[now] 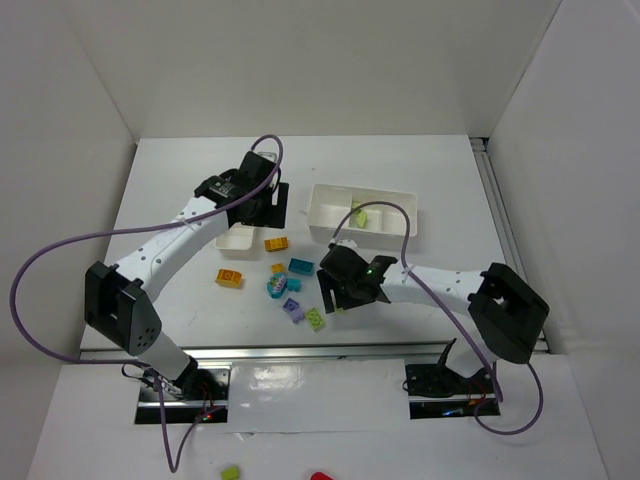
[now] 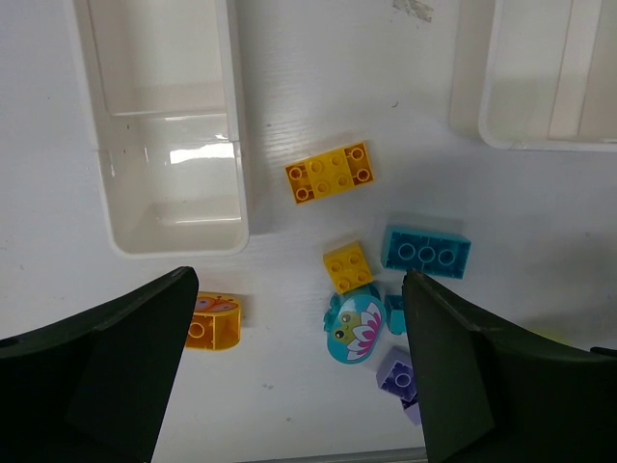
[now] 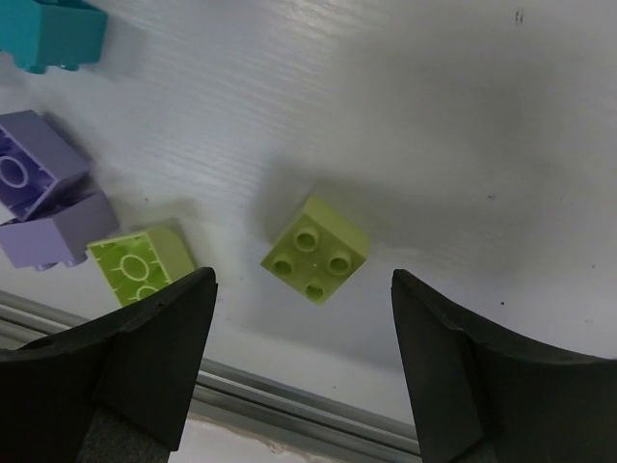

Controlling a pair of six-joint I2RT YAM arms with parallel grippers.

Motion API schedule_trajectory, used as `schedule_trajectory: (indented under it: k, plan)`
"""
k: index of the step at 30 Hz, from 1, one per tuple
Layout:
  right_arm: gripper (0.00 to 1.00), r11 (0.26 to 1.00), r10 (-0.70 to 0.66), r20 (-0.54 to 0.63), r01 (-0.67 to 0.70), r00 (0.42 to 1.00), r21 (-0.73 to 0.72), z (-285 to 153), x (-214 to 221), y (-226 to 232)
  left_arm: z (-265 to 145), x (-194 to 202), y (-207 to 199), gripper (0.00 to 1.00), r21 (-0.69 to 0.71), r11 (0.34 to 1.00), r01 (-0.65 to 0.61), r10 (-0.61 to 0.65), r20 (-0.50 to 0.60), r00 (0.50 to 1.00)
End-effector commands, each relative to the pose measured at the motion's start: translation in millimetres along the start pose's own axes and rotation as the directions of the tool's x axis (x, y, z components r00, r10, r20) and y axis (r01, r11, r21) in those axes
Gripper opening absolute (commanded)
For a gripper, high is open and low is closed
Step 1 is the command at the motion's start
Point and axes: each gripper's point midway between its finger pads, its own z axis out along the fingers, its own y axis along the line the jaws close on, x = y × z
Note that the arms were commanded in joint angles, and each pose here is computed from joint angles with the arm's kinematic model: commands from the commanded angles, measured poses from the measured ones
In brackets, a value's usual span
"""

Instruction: Sort the legos into containers by color

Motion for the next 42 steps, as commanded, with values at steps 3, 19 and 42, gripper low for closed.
schedule_trajectory:
  k: [3,19,42]
  plan:
    - [0.75,0.999,0.033,-0.006,-0.032,0.999,0.035,13,6,-4,-3,-9,1,0.96,-0.006,1.0,0.026,-0.026,0.023,0.999]
    - [0.37,0.99,0.014,0.139,-0.033,0.99,0.137,-15,-48,-12,0,-3,2,0.96,-0.016,1.0,0.019,-0.019,-0.002,1.0]
    - [0.7,0.966,0.113,0.43,-0.199,0.896,0.162,-39,-248,-101,-5,3,5,0.99,-0.021,0.999,0.043,-0.043,-0.014,0.999]
